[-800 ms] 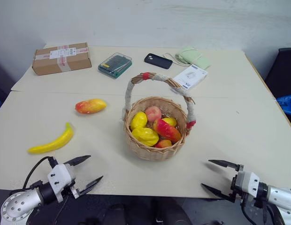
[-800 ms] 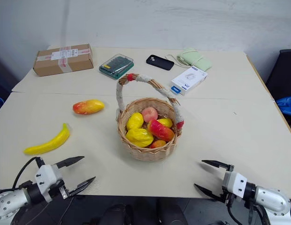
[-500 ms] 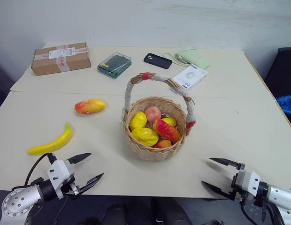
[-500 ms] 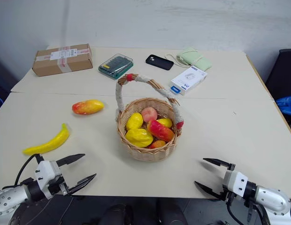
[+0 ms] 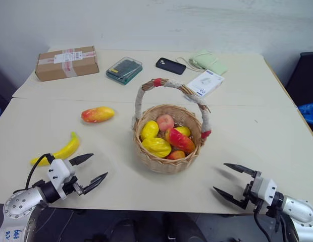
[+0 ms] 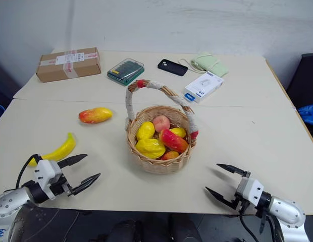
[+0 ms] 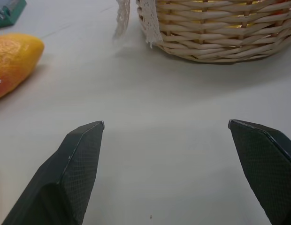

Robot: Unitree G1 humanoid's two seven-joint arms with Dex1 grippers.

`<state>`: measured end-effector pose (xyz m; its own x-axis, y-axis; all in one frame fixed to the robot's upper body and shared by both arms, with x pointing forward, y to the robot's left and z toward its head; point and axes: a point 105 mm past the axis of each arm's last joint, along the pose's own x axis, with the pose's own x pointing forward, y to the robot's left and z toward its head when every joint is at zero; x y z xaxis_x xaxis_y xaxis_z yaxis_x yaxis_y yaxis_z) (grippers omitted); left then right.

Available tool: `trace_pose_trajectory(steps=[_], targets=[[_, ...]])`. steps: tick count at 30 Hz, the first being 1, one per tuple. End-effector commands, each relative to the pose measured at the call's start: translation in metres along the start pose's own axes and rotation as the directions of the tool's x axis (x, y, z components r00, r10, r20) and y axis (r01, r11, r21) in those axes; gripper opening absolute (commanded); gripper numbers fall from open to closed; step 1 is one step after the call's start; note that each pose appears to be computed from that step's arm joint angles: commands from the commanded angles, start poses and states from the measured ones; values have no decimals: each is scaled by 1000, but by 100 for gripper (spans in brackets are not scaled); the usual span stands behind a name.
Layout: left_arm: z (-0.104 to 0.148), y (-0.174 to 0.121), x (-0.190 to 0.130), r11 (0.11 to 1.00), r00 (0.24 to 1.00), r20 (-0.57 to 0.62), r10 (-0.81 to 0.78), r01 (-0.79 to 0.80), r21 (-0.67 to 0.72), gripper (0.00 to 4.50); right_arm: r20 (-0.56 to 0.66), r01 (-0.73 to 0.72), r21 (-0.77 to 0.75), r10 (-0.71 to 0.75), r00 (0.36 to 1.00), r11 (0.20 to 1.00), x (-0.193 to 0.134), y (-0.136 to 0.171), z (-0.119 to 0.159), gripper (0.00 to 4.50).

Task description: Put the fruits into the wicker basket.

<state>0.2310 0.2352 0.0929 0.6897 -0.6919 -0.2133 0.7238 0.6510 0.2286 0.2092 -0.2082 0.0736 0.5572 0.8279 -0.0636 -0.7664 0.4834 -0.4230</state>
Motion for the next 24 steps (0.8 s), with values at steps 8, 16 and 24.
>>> trace_pose_trajectory(steps=[8,16,24], targets=[[-1,66,-111,983,959,-242,150,-170,-66,446,317,56,17,-58,946,998,23,1,85,450],[-5,104,-217,839,802,-332,497,-541,-50,446,410,-99,-29,102,906,995,45,11,116,450],[29,96,-163,985,915,-382,128,-161,-56,446,429,-133,-24,131,894,991,55,4,126,450]])
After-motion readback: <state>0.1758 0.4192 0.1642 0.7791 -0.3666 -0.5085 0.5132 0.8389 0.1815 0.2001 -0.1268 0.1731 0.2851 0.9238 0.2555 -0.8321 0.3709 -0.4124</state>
